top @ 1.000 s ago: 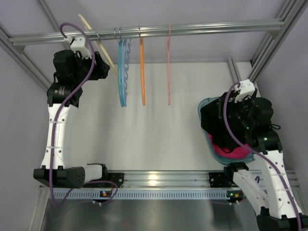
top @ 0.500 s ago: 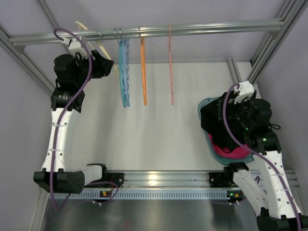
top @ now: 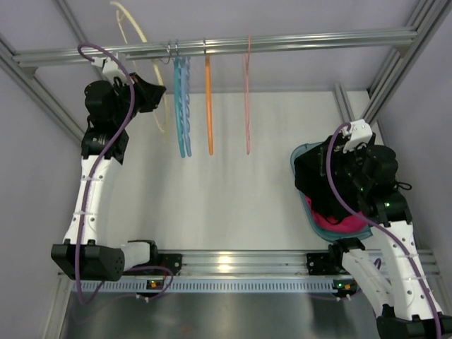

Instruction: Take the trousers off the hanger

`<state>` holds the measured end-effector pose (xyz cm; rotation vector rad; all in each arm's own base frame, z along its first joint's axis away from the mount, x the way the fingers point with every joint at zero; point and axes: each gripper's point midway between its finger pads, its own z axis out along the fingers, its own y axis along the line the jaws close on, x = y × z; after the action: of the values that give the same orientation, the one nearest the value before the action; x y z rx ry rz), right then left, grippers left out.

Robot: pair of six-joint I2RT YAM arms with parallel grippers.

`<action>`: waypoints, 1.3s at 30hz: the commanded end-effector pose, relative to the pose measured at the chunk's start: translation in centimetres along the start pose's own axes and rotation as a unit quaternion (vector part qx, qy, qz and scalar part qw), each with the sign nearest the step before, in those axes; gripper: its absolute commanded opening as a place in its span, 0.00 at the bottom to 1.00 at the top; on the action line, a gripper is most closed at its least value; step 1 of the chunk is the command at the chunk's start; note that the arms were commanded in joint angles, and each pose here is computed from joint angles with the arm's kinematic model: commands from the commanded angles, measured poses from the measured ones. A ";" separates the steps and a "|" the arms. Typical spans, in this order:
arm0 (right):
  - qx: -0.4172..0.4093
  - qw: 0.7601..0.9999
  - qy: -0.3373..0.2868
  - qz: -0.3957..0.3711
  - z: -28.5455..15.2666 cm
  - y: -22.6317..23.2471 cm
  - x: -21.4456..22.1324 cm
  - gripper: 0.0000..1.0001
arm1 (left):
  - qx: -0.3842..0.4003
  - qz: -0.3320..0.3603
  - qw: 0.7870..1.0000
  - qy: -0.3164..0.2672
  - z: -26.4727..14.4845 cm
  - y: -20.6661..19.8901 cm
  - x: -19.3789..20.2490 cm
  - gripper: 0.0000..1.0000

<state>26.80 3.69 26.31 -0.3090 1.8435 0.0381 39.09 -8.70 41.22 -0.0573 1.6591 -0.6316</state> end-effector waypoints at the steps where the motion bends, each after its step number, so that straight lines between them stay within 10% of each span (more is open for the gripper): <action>1: 0.012 1.000 -0.025 0.004 -0.1 -0.6 -1.2 0.99 | 0.020 0.024 0.999 -0.044 0.0 -0.9 -2.0 0.05; 16: 0.015 1.000 -0.026 0.002 -0.5 -0.6 -1.1 0.99 | 0.057 -0.011 0.997 -0.053 0.0 -2.0 -2.4 0.00; 39: 0.013 1.000 -0.026 -0.005 -1.1 -0.6 -0.9 0.99 | 0.048 -0.282 0.958 -0.021 -0.3 1.2 -3.8 0.00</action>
<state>26.14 3.56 26.68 -0.3062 1.8248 0.0331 39.64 -7.22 41.51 -0.3707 1.6579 -1.0878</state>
